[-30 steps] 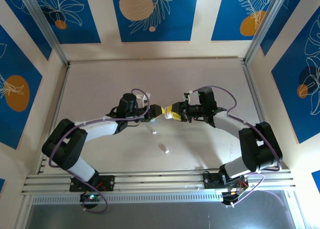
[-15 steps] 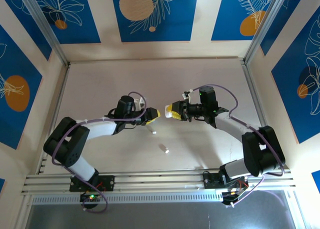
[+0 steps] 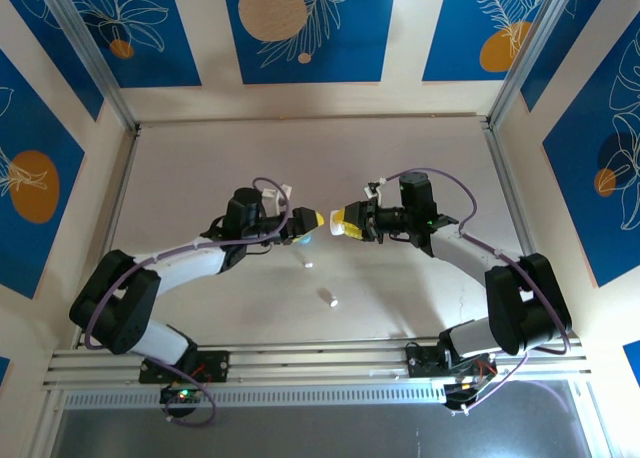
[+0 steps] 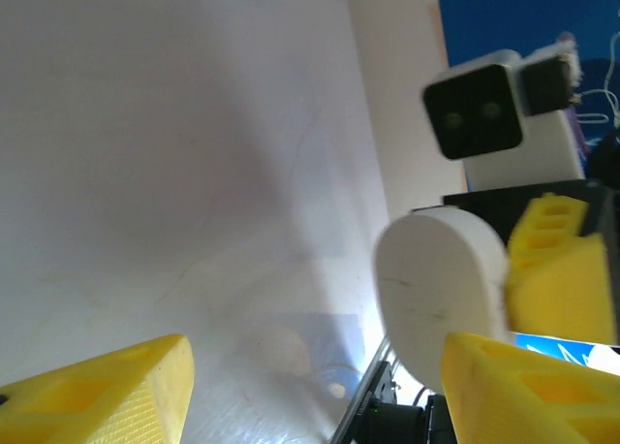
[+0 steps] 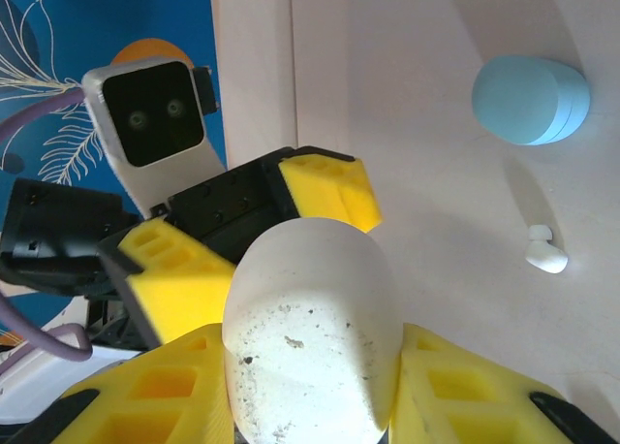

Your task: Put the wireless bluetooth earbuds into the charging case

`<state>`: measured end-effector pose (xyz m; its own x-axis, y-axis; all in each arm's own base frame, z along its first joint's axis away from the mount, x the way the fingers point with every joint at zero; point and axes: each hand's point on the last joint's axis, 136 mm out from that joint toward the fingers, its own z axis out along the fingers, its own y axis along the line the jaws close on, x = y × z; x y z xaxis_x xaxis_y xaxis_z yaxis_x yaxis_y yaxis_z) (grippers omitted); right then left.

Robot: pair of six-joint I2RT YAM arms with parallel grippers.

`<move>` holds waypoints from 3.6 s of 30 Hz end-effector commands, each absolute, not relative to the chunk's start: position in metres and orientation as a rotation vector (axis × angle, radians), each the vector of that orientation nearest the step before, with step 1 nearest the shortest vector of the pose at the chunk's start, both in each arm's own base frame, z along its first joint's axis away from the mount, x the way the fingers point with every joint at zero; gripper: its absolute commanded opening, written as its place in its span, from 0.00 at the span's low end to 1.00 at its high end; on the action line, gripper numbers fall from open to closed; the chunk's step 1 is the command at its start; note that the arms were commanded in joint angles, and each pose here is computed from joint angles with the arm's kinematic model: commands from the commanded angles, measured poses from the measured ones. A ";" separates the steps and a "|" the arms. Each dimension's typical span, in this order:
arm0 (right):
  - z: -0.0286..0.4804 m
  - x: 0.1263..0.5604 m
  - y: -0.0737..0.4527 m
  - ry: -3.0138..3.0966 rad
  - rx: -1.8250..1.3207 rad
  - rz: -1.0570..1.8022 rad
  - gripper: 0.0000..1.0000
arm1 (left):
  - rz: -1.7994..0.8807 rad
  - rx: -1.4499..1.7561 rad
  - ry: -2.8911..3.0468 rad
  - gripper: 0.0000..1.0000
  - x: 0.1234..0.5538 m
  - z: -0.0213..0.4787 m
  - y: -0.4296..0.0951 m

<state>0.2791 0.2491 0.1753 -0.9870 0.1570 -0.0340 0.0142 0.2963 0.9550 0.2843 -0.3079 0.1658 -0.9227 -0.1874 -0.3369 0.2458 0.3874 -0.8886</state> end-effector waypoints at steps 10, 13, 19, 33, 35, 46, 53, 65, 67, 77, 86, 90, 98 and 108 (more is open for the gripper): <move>0.176 0.274 0.250 2.439 0.136 1.807 0.24 | -1.612 0.159 2.233 0.73 0.274 0.176 -0.334; 0.175 0.274 0.251 2.441 0.133 1.806 0.24 | -1.614 0.162 2.239 0.73 0.274 0.174 -0.334; 0.169 0.273 0.250 2.460 0.147 1.788 0.24 | -1.590 0.163 2.232 0.70 0.274 0.178 -0.332; 0.162 0.274 0.248 2.487 0.166 1.768 0.23 | -1.568 0.170 2.227 0.65 0.274 0.183 -0.329; 0.159 0.274 0.248 2.495 0.174 1.762 0.23 | -1.569 0.170 2.221 0.65 0.274 0.185 -0.329; 0.155 0.275 0.250 2.508 0.186 1.766 0.23 | -1.556 0.175 2.231 0.66 0.273 0.182 -0.327; 0.160 0.274 0.255 2.496 0.165 1.797 0.23 | -1.575 0.173 2.244 0.64 0.274 0.175 -0.332; 0.169 0.273 0.260 2.474 0.143 1.832 0.23 | -1.536 0.154 2.305 0.61 0.274 0.154 -0.330; 0.171 0.272 0.260 2.468 0.142 1.840 0.23 | -1.500 0.126 2.323 0.60 0.276 0.148 -0.324; 0.183 0.271 0.258 2.432 0.130 1.869 0.23 | -1.441 0.042 2.381 0.58 0.282 0.124 -0.310; 0.187 0.269 0.256 2.421 0.128 1.873 0.22 | -1.436 0.006 2.393 0.58 0.284 0.118 -0.303; 0.188 0.269 0.256 2.418 0.128 1.876 0.22 | -1.437 0.005 2.392 0.58 0.284 0.118 -0.302; 0.190 0.269 0.257 2.409 0.125 1.887 0.21 | -1.449 0.006 2.395 0.58 0.285 0.117 -0.304; 0.190 0.267 0.260 2.408 0.125 1.902 0.21 | -1.602 -0.019 2.298 0.58 0.290 0.135 -0.313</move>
<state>0.2768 0.2549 0.1763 -0.9881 0.1533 0.0124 0.0540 0.2702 0.9613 0.2883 -0.3106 0.1302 -0.9391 -0.1888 -0.2870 0.1862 0.4222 -0.8872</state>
